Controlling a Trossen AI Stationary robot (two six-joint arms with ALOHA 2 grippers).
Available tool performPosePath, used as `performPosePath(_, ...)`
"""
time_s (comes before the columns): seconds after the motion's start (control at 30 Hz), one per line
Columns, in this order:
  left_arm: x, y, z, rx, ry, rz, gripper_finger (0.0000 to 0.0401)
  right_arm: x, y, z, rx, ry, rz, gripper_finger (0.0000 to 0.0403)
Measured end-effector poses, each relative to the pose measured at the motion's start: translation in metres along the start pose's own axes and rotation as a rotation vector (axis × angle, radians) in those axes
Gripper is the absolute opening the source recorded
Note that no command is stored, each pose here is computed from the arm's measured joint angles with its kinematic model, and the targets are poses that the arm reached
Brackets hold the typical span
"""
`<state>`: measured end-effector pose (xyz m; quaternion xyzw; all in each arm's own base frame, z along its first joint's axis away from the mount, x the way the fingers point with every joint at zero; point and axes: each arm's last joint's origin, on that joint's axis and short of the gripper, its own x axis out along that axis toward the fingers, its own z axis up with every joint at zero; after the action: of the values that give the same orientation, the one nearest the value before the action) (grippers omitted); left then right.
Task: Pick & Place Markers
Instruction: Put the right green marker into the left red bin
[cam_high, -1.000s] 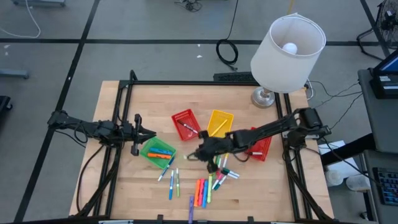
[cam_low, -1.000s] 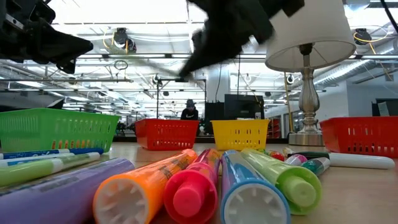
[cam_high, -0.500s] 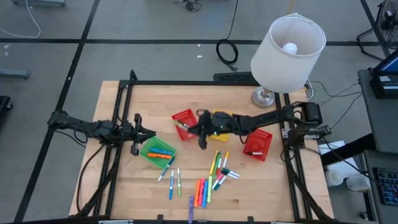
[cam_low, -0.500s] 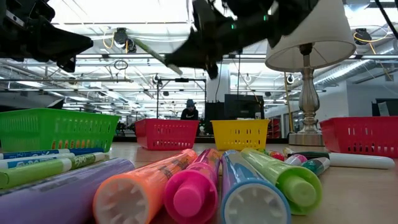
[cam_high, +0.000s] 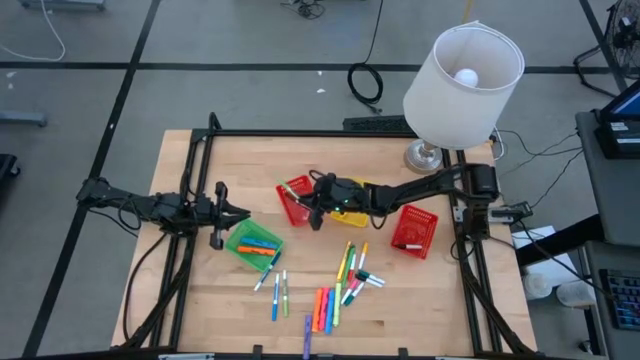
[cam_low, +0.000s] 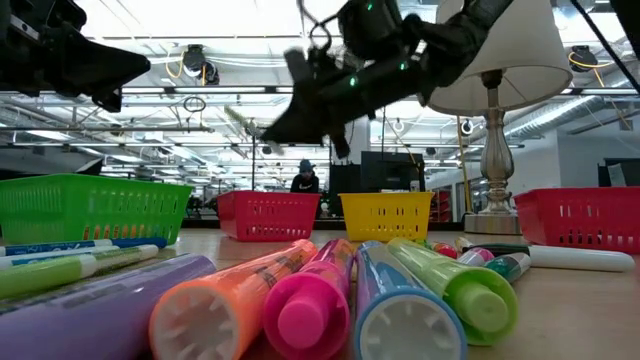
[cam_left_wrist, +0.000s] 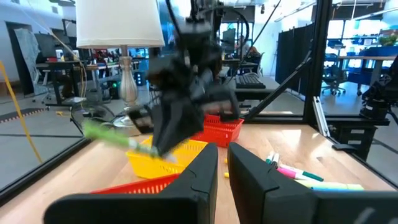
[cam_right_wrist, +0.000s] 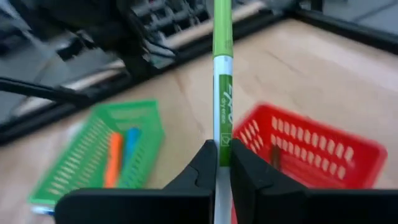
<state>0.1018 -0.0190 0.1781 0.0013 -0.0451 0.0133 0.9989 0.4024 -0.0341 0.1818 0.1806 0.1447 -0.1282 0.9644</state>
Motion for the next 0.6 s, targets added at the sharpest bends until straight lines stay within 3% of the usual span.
performPosePath(0.6,0.0000,0.0000,0.0008,-0.008,-0.008,-0.001,0.0047,0.0032,-0.0016,-0.0097,0.044,0.054,-0.030,0.0011)
